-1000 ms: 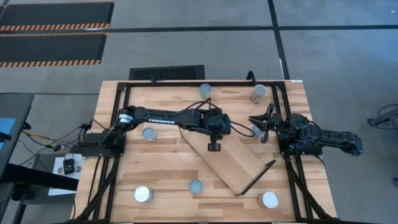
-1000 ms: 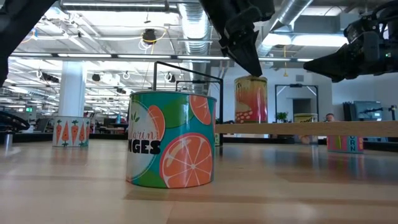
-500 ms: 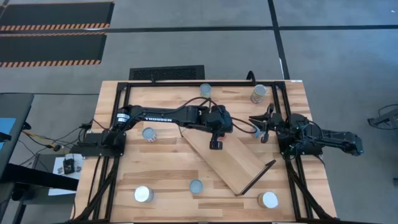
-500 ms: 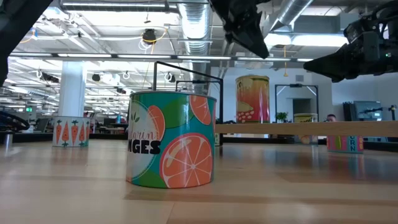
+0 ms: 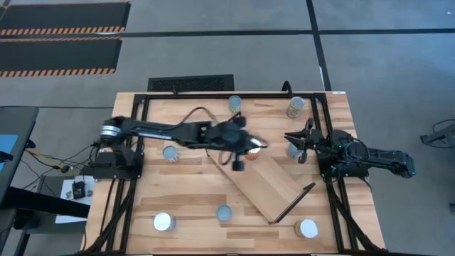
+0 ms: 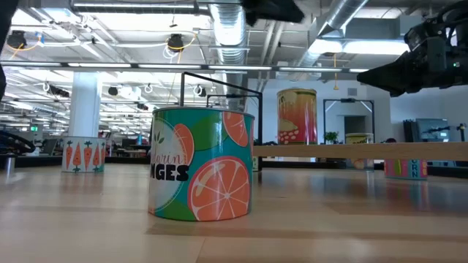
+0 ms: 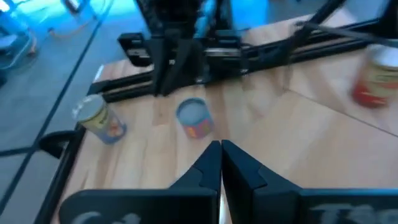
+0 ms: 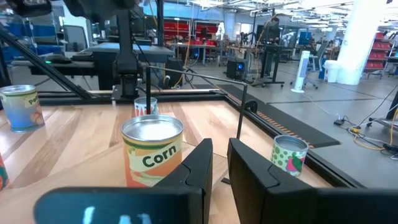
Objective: Pick and place cans onto a shelf
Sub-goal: Put the small canned corn on the shelf
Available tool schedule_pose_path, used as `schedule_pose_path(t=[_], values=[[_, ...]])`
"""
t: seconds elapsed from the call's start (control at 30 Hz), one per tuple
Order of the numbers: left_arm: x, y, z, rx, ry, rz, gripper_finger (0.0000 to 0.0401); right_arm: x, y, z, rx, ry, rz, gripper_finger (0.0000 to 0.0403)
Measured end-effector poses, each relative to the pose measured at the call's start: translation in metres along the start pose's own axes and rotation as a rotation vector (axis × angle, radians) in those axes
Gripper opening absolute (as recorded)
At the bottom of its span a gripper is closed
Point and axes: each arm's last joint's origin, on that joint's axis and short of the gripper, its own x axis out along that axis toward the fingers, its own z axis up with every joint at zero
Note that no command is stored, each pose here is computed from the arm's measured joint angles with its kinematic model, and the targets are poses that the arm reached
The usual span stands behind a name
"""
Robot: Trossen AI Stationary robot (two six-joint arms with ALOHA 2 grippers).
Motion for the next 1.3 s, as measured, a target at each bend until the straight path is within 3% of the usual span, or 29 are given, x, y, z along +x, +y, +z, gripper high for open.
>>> schedule_pose_path(t=[0.33,0.6,0.9,1.3], values=[[-0.1,-0.017,-0.064,-0.046,-0.228,-0.002,0.0,0.0,0.0,0.0,0.0,0.0,0.008,0.0077],[-0.154,-0.022,-0.126,-0.146,-0.323,-0.009,0.0,0.0,0.0,0.0,0.0,0.0,0.011,0.0077],[-0.174,-0.029,-0.187,-0.165,-0.407,0.016,0.0,0.0,0.0,0.0,0.0,0.0,0.012,0.0077],[-0.178,-0.035,-0.224,-0.175,-0.484,0.025,0.0,0.0,0.0,0.002,0.003,-0.026,0.013,0.0077]])
